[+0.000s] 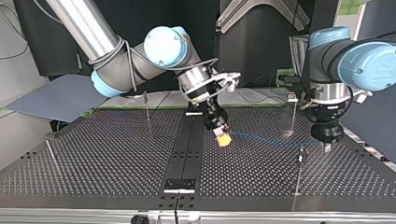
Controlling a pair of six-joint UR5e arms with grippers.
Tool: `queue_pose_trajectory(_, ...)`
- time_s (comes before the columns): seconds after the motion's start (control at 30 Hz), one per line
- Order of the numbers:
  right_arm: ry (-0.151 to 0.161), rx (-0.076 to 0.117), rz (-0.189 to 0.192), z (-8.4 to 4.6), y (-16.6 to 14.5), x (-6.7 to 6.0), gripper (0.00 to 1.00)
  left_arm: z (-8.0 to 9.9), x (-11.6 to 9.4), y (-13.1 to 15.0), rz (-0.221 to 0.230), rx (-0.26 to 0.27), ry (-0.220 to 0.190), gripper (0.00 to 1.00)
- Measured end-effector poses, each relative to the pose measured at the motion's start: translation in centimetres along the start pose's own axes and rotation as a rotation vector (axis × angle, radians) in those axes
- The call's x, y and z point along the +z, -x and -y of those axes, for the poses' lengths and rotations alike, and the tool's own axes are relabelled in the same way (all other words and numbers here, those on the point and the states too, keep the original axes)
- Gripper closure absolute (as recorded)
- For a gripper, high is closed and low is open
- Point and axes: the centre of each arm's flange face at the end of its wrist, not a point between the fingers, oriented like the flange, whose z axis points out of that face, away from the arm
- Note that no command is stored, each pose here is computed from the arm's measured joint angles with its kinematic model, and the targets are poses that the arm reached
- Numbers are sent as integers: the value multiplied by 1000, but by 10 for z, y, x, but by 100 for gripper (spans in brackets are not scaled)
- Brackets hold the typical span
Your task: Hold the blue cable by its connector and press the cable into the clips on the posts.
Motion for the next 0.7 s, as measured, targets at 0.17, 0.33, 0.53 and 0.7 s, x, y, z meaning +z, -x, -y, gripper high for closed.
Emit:
queue_pose_trajectory(0.17,6,-1,4,-5,2,1,100,-4,5,-2,-7,-1,-2,96)
queue_pose_trajectory(0.33,12,-1,13,-10,8,2,100,-6,7,-2,-10,-2,-5,96)
queue_pose_trajectory(0.53,19,-2,22,-15,15,3,100,-7,10,-2,-7,-2,-9,96)
queue_pose_trajectory(0.7,23,-3,27,-17,18,4,100,-11,19,-9,-22,5,-10,96)
